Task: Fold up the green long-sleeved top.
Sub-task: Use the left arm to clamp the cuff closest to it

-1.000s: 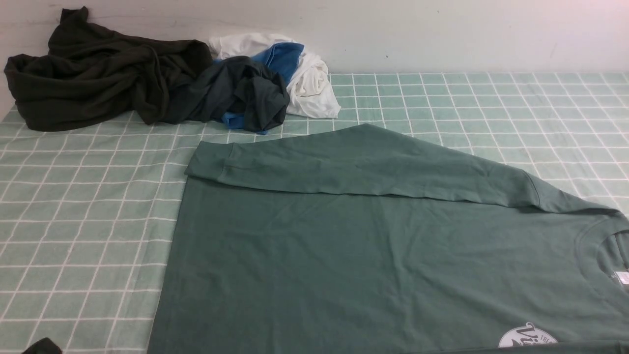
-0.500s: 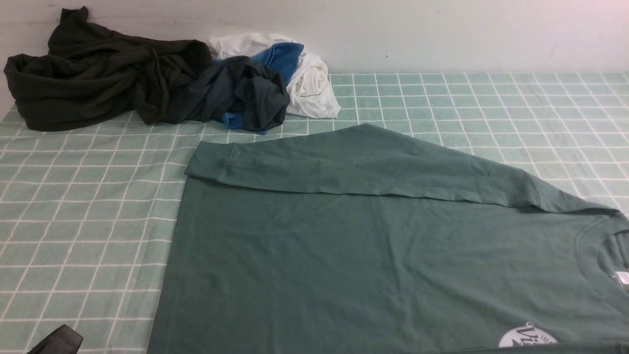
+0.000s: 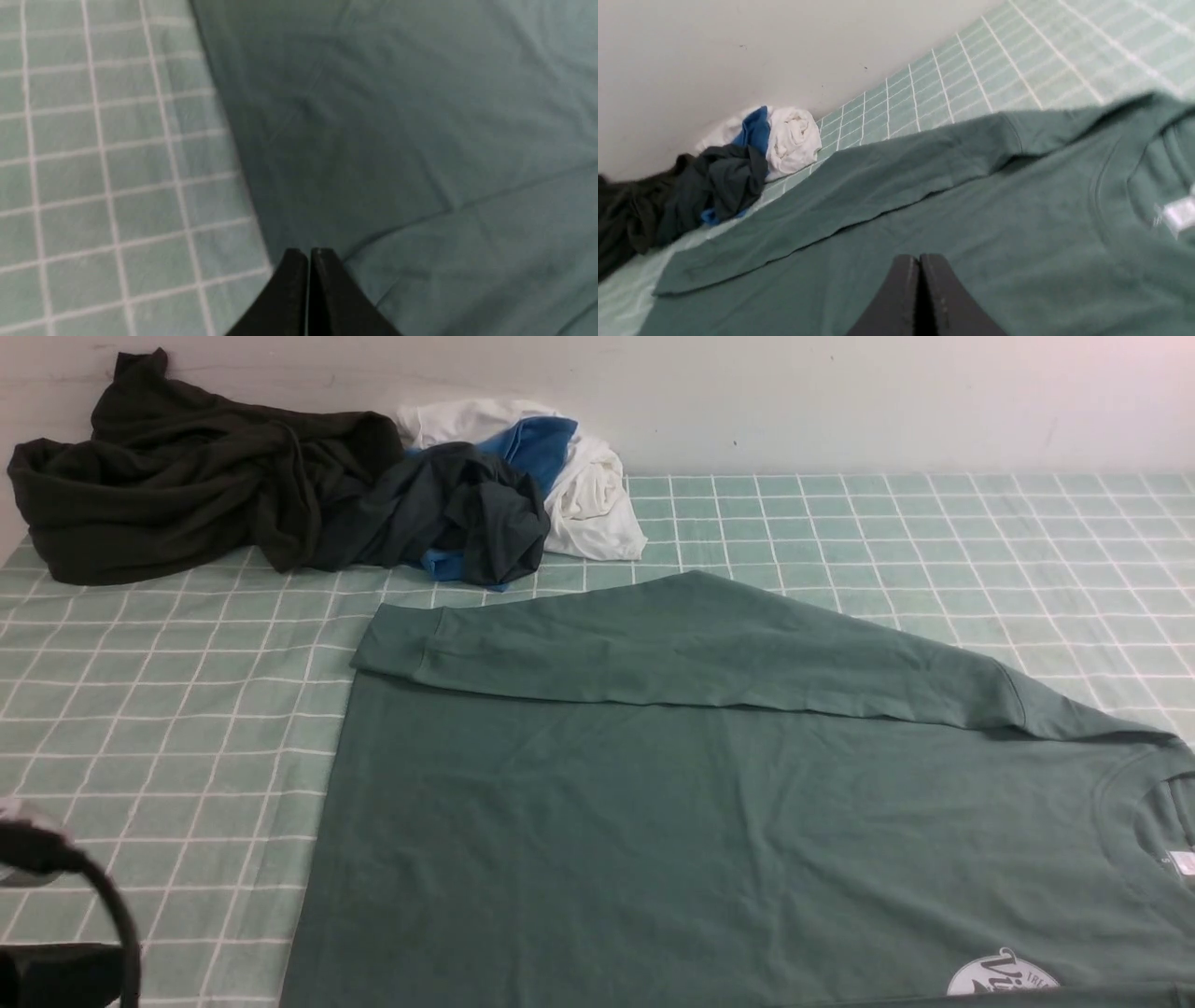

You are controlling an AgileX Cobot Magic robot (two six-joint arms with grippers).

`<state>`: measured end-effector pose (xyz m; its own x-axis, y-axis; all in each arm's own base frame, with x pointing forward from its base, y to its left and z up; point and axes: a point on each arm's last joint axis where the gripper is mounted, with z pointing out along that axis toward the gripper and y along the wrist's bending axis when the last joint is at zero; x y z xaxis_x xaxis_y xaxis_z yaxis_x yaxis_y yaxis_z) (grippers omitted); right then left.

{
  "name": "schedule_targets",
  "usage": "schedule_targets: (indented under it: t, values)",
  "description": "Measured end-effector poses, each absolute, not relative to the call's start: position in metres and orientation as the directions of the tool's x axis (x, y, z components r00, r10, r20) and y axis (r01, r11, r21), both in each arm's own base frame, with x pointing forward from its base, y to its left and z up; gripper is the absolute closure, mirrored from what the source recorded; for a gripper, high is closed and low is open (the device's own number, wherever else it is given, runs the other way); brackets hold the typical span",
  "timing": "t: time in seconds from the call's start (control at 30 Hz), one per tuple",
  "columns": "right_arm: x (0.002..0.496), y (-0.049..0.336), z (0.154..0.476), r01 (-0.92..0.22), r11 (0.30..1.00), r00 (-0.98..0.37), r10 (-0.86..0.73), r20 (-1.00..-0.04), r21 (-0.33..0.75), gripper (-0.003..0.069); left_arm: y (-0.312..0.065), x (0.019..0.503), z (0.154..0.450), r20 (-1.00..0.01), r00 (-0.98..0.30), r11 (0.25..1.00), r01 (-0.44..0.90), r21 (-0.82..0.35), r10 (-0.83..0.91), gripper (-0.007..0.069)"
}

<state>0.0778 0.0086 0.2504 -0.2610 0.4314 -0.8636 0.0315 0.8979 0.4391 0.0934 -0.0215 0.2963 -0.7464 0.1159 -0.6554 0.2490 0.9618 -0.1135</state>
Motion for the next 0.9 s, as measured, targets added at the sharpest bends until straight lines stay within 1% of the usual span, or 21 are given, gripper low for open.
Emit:
schedule_targets:
  t: [0.03, 0.07, 0.17, 0.23, 0.3, 0.4, 0.43, 0.47, 0.5, 0.53, 0.57, 0.63, 0.67, 0.7, 0.77, 0.8, 0.83, 0.87, 0.9]
  values:
    - [0.084, 0.009, 0.267, 0.012, 0.923, -0.276, 0.372, -0.886, 0.384, 0.0673, -0.021, 0.099, 0.298, -0.609, -0.776, 0.959, 0.268, -0.088, 0.161, 0.0629]
    - [0.089, 0.009, 0.277, -0.004, 0.943, -0.300, 0.317, -0.900, 0.333, 0.0673, -0.021, 0.104, 0.298, -0.568, -0.798, 0.953, 0.293, -0.073, 0.202, 0.0629]
    - [0.110, 0.013, 0.303, -0.076, 0.974, -0.432, 0.161, -0.887, 0.214, 0.0673, -0.027, 0.115, 0.297, -0.494, -0.810, 0.925, 0.379, -0.030, 0.316, 0.0628]
    - [0.126, 0.019, 0.312, -0.159, 0.972, -0.563, 0.052, -0.825, 0.170, 0.0673, -0.036, 0.119, 0.292, -0.455, -0.798, 0.892, 0.452, -0.019, 0.395, 0.0628]
    - [0.135, 0.026, 0.312, -0.236, 0.959, -0.637, -0.029, -0.770, 0.160, 0.0673, -0.044, 0.121, 0.288, -0.427, -0.782, 0.860, 0.509, -0.018, 0.454, 0.0628]
    - [0.143, 0.039, 0.301, -0.340, 0.927, -0.746, -0.162, -0.646, 0.160, 0.0673, -0.057, 0.126, 0.281, -0.378, -0.760, 0.815, 0.579, -0.028, 0.528, 0.0625]
    - [0.143, 0.045, 0.293, -0.387, 0.907, -0.788, -0.234, -0.569, 0.164, 0.0673, -0.063, 0.129, 0.276, -0.351, -0.751, 0.794, 0.607, -0.034, 0.560, 0.0619]
    - [0.143, 0.047, 0.291, -0.401, 0.901, -0.793, -0.251, -0.555, 0.165, 0.0673, -0.064, 0.129, 0.275, -0.345, -0.749, 0.790, 0.612, -0.035, 0.565, 0.0617]
    - [0.142, 0.054, 0.280, -0.451, 0.875, -0.828, -0.338, -0.447, 0.175, 0.0673, -0.074, 0.135, 0.267, -0.301, -0.736, 0.762, 0.646, -0.043, 0.607, 0.0599]
    - [0.141, 0.057, 0.276, -0.476, 0.861, -0.835, -0.378, -0.401, 0.180, 0.0673, -0.077, 0.137, 0.263, -0.281, -0.729, 0.751, 0.659, -0.044, 0.624, 0.0585]
    - [0.139, 0.062, 0.272, -0.507, 0.842, -0.835, -0.427, -0.347, 0.185, 0.0673, -0.086, 0.143, 0.254, -0.239, -0.712, 0.725, 0.687, -0.044, 0.660, 0.0560]
    - [0.138, 0.067, 0.267, -0.546, 0.817, -0.823, -0.481, -0.303, 0.185, 0.0673, -0.096, 0.150, 0.241, -0.186, -0.685, 0.692, 0.721, -0.033, 0.704, 0.0512]
    - [0.138, 0.068, 0.267, -0.549, 0.815, -0.821, -0.485, -0.301, 0.184, 0.0673, -0.098, 0.152, 0.238, -0.175, -0.681, 0.687, 0.726, -0.033, 0.711, 0.0499]
    - [0.137, 0.071, 0.266, -0.567, 0.804, -0.811, -0.506, -0.293, 0.181, 0.0673, -0.107, 0.159, 0.225, -0.129, -0.668, 0.671, 0.741, -0.027, 0.733, 0.0444]
    - [0.138, 0.071, 0.266, -0.571, 0.802, -0.807, -0.509, -0.300, 0.175, 0.0673, -0.113, 0.166, 0.215, -0.096, -0.663, 0.664, 0.747, -0.025, 0.743, 0.0385]
    - [0.139, 0.071, 0.267, -0.573, 0.803, -0.803, -0.508, -0.312, 0.167, 0.0673, -0.119, 0.174, 0.205, -0.070, -0.662, 0.662, 0.749, -0.028, 0.746, 0.0335]
    - [0.139, 0.071, 0.267, -0.574, 0.802, -0.801, -0.509, -0.314, 0.164, 0.0673, -0.120, 0.175, 0.204, -0.069, -0.662, 0.662, 0.749, -0.028, 0.746, 0.0335]
    - [0.142, 0.072, 0.268, -0.574, 0.805, -0.796, -0.505, -0.334, 0.152, 0.0673, -0.128, 0.187, 0.191, -0.042, -0.663, 0.662, 0.749, -0.029, 0.747, 0.0274]
    - [0.142, 0.072, 0.268, -0.574, 0.805, -0.796, -0.505, -0.334, 0.152, 0.0673, -0.128, 0.187, 0.192, -0.048, -0.662, 0.662, 0.749, -0.026, 0.748, 0.0270]
